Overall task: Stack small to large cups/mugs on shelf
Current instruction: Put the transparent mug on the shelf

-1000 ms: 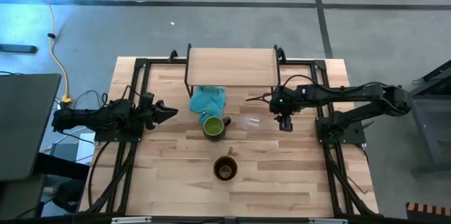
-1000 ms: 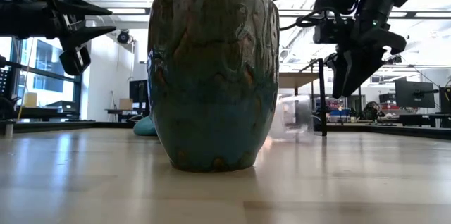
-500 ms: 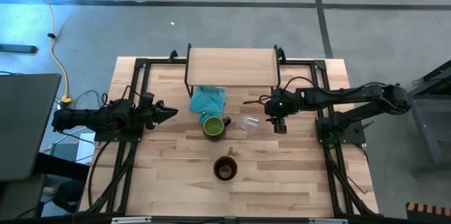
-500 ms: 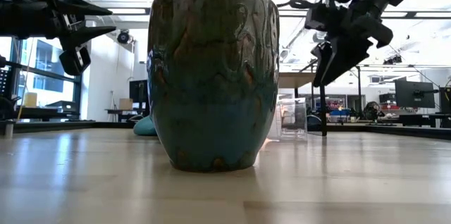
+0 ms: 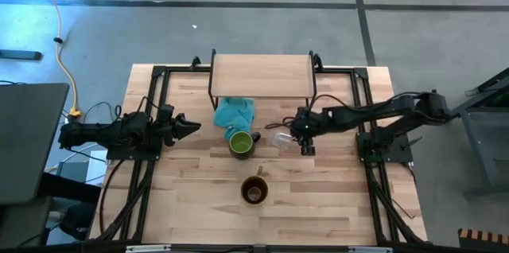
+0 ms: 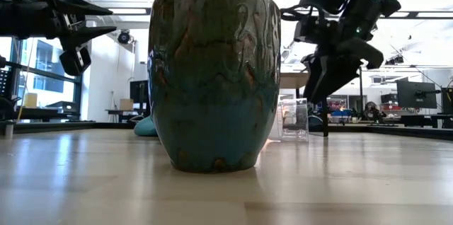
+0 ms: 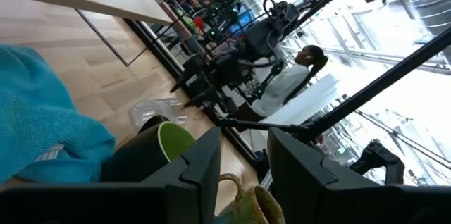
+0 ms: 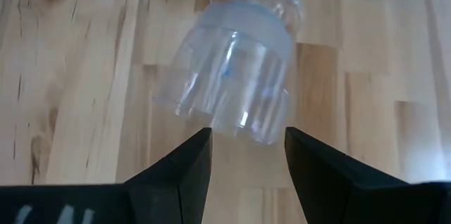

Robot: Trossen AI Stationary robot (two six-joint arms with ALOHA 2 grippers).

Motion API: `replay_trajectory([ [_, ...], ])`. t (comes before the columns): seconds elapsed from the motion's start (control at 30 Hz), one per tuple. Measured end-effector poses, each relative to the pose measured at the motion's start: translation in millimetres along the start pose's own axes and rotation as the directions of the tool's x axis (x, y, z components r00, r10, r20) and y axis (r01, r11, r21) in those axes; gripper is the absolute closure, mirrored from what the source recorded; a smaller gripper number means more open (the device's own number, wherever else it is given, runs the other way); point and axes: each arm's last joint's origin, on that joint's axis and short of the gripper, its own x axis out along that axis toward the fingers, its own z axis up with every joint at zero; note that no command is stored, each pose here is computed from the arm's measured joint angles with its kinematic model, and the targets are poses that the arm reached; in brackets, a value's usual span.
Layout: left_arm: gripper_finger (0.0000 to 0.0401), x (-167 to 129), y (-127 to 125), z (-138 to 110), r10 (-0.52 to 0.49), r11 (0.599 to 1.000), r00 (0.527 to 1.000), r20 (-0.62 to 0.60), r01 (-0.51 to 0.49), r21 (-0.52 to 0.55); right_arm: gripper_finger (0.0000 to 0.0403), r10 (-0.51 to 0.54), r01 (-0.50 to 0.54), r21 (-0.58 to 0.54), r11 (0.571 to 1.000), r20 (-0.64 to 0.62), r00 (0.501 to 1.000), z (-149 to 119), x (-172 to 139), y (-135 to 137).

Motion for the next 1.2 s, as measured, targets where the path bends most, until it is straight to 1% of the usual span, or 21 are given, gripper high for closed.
replay_trajectory([
  [0.2, 0.0295, 0, 0, 0, 0.000, 1.000, 1.000, 0.000, 0.000, 0.000, 0.0231, -0.011, 0.011, 0.015, 1.000, 0.001, 1.000, 2, 9, 3],
  [0.33, 0.0295, 0, 0, 0, 0.001, 1.000, 1.000, -0.001, -0.001, 0.000, 0.0231, -0.047, 0.046, 0.034, 0.998, 0.015, 0.999, 4, 9, 2],
  [0.63, 0.0295, 0, 0, 0, 0.001, 1.000, 1.000, -0.001, -0.001, 0.000, 0.0231, -0.053, 0.052, 0.036, 0.998, 0.039, 0.998, 6, 9, 1],
  [0.83, 0.0295, 0, 0, 0, 0.001, 1.000, 1.000, -0.001, -0.001, 0.001, 0.0233, -0.069, 0.066, 0.037, 0.997, 0.080, 0.994, 10, 9, 0],
  [0.9, 0.0295, 0, 0, 0, 0.001, 1.000, 1.000, -0.001, -0.001, 0.000, 0.0243, -0.081, 0.079, 0.037, 0.996, 0.082, 0.993, 11, 10, 0],
  [1.0, 0.0295, 0, 0, 0, 0.001, 1.000, 1.000, -0.001, -0.001, 0.000, 0.0269, -0.080, 0.078, 0.035, 0.996, 0.075, 0.994, 10, 12, 0],
  [1.1, 0.0295, 0, 0, 0, 0.001, 1.000, 1.000, -0.001, -0.001, 0.000, 0.0292, -0.054, 0.053, 0.022, 0.998, 0.060, 0.997, 9, 17, 1],
  [1.2, 0.0295, 0, 0, 0, 0.001, 1.000, 1.000, -0.001, -0.001, 0.000, 0.0303, -0.047, 0.046, 0.019, 0.999, 0.037, 0.998, 7, 23, 2],
])
